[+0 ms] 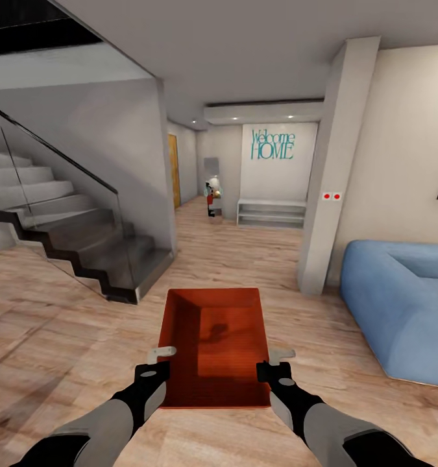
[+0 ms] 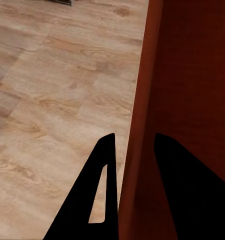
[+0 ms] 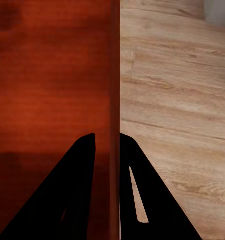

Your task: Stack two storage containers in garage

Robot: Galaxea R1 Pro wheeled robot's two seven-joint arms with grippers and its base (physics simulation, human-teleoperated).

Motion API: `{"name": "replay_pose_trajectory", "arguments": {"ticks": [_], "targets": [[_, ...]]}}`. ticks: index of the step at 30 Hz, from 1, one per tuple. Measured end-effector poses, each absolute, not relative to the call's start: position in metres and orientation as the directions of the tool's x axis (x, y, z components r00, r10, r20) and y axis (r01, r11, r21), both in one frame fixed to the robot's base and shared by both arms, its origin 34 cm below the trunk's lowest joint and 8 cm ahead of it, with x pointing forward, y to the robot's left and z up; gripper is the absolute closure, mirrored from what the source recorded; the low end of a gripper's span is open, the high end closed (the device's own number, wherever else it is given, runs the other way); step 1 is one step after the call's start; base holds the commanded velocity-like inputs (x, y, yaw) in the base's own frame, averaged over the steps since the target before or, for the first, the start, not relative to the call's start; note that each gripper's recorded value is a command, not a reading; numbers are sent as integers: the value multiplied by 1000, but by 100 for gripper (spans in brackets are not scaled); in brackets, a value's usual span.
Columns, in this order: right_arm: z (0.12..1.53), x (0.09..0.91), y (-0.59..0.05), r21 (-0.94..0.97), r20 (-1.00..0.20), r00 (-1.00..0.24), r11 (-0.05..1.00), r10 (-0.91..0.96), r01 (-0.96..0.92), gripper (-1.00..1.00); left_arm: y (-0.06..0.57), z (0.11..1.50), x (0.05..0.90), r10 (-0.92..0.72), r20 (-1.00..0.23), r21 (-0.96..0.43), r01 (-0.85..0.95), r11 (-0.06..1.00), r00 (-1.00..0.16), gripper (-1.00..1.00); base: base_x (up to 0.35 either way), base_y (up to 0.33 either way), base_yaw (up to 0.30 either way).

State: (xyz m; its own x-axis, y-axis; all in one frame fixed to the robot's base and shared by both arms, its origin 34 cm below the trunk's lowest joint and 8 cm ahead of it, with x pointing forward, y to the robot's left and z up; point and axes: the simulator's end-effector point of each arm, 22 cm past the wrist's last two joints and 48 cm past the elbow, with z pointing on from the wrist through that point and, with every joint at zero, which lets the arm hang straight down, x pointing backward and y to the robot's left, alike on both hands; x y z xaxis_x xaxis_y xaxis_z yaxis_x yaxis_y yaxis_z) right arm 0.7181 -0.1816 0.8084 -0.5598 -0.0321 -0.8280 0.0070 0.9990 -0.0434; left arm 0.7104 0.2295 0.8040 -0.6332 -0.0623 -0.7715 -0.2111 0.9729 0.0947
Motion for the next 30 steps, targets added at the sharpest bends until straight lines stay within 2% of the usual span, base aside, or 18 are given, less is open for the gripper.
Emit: {"name": "replay_pose_trajectory", "arguments": {"ticks": [30], "targets": [[808,718,-182,-43,-828,-559,999,-31,8,100,230,804,711,-62,-772,95,-211,973,-633,100,326,0,0]]}}
